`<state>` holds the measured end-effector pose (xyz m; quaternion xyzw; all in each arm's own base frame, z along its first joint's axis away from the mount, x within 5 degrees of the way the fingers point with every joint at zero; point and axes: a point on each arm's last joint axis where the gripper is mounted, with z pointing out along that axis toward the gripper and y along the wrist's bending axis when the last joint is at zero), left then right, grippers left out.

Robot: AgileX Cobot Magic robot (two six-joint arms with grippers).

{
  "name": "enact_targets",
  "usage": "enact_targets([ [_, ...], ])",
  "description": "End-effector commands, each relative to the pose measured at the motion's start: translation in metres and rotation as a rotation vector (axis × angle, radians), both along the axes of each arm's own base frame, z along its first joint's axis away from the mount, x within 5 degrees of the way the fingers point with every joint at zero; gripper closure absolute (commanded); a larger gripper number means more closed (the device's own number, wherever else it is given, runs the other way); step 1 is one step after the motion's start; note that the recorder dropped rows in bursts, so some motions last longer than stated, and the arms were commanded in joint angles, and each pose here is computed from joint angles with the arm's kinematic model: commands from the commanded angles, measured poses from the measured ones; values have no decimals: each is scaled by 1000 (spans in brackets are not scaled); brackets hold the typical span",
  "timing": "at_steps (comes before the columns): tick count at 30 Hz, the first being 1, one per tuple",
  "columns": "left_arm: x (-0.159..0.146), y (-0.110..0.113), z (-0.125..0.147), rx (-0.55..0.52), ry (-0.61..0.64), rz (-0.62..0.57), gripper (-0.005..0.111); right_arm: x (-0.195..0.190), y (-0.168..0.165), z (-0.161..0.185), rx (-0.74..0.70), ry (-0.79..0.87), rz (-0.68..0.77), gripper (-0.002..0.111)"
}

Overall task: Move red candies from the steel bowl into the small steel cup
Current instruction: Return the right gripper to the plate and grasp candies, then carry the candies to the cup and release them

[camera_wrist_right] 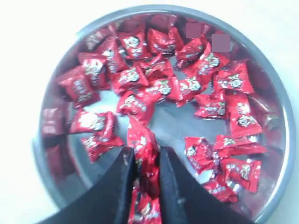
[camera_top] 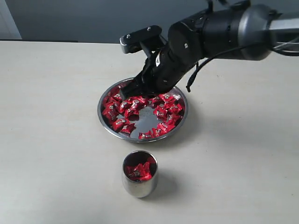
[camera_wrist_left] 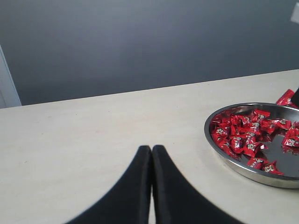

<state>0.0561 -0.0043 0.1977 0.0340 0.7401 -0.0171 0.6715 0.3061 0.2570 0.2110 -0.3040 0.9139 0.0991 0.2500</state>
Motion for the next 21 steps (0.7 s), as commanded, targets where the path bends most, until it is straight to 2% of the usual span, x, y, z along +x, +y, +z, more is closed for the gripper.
enact_targets([
  [1,0,0,-1,1,-5,1,105,-46,2,20,-2,2,94,109],
  [5,0,0,-1,1,-5,1,105,-83,0,21,-14,18,163,109],
  [9,0,0,-1,1,-5,1,105,-103,-5,11,-31,61,188,109],
  [15,0,0,-1,1,-5,1,105,-109,-5,7,14,132,146,109],
  [21,0,0,-1,1,-5,1,105,-113,-6,6,-5,168,185,109],
])
